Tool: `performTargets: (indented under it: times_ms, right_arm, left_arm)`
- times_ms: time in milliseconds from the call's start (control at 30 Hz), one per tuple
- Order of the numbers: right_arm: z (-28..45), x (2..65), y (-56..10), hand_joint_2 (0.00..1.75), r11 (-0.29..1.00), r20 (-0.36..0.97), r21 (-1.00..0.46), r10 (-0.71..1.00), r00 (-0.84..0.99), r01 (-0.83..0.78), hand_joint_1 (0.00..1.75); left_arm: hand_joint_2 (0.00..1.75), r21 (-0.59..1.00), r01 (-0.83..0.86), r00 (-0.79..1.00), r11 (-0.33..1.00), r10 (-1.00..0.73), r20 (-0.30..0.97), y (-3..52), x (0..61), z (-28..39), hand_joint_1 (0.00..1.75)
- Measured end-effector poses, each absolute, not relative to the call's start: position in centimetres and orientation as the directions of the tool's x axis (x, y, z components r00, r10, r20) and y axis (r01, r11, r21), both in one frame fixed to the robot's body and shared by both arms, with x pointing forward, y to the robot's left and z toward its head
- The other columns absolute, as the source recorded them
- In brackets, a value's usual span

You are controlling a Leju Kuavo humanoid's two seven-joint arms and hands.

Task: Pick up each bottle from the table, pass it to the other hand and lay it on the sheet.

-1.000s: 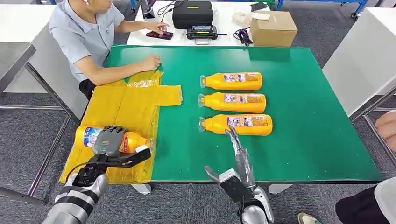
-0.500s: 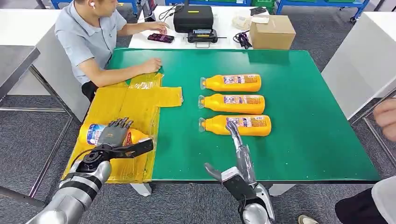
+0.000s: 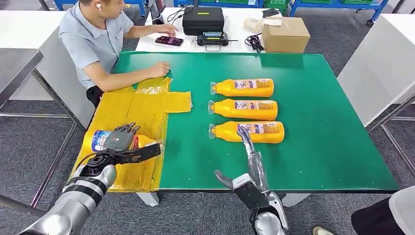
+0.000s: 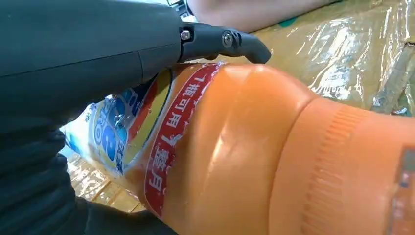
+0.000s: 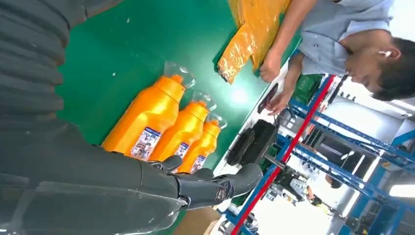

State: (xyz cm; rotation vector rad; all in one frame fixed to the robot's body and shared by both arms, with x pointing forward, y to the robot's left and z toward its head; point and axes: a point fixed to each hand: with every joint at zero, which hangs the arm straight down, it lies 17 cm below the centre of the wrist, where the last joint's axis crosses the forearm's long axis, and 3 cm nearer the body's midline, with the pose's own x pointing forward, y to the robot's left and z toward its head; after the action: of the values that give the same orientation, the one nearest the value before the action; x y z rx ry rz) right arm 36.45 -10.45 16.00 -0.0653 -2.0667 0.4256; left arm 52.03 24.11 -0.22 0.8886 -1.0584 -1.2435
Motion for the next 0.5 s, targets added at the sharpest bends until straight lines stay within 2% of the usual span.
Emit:
performTargets:
  times_ms: [67, 200, 333, 500]
  right_arm:
    - [15.9, 36.5, -10.5, 1.75, 0.937, 0.83, -0.326, 0.221, -0.512, -0.124, 0.0]
    - [15.6, 36.2, -10.9, 1.75, 0.939, 0.832, -0.327, 0.232, -0.504, -0.107, 0.0]
    - [15.6, 36.0, -10.9, 1.75, 0.94, 0.827, -0.326, 0.234, -0.511, -0.097, 0.0]
    - [15.6, 36.1, -10.8, 1.75, 0.942, 0.827, -0.321, 0.231, -0.513, -0.094, 0.0]
  left_arm:
    - [1.75, 0.957, 0.234, -0.017, 0.169, -0.984, 0.178, 23.3, 52.2, 0.7, 0.0]
    - [1.75, 0.954, -0.011, -0.113, 0.3, -0.948, 0.296, 20.7, 50.7, 4.8, 0.0]
    - [1.75, 0.945, -0.232, -0.202, 0.23, -0.962, 0.185, 18.2, 48.8, 9.2, 0.0]
    - [1.75, 0.938, -0.291, -0.245, 0.186, -0.963, 0.114, 16.7, 47.5, 9.8, 0.0]
